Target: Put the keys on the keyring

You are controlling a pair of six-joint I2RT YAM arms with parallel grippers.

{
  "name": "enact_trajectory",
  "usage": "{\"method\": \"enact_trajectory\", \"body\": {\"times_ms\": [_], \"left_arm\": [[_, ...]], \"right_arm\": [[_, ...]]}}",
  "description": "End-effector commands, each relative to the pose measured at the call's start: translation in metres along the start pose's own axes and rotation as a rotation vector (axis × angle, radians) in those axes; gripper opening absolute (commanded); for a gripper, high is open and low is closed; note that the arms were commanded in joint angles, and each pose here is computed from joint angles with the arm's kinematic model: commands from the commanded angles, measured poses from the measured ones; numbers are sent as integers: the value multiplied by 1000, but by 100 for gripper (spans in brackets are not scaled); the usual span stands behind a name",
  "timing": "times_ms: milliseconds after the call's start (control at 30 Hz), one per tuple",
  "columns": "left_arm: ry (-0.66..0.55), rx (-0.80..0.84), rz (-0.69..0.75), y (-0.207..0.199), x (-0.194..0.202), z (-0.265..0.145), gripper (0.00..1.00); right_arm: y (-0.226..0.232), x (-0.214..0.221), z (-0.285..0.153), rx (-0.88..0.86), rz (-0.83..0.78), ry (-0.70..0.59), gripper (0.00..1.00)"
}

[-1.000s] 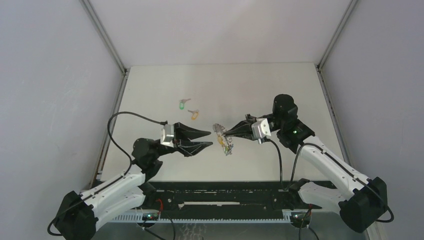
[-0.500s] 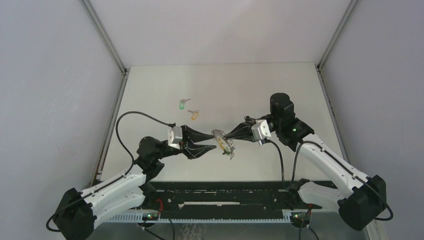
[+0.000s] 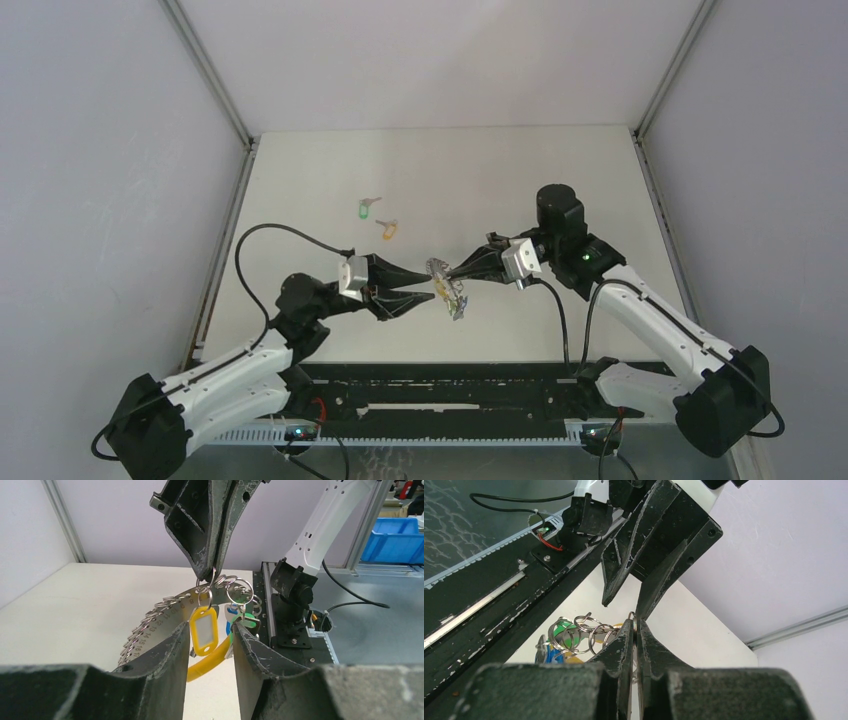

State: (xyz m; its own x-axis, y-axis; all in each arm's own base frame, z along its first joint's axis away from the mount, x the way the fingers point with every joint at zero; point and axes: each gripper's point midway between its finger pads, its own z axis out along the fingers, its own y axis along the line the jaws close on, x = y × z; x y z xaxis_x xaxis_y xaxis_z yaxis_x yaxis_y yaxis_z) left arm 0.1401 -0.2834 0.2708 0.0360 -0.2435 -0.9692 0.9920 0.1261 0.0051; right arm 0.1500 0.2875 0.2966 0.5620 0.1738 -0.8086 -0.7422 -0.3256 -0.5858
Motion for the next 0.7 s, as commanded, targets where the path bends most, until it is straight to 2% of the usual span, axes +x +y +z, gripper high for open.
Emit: {"method": "enact_trajectory", "body": {"times_ms": [0, 300, 667], "left_arm": [[-89, 41, 78, -5, -41, 12, 40], [-88, 59, 76, -6, -42, 20, 32], [-92, 71, 74, -8, -43, 23, 27]], "right_arm": [[-11, -21, 3, -14, -87, -36, 0], [-8, -20, 5, -26, -79, -43, 0], [-6, -18, 7, -36, -74, -49, 0]]}}
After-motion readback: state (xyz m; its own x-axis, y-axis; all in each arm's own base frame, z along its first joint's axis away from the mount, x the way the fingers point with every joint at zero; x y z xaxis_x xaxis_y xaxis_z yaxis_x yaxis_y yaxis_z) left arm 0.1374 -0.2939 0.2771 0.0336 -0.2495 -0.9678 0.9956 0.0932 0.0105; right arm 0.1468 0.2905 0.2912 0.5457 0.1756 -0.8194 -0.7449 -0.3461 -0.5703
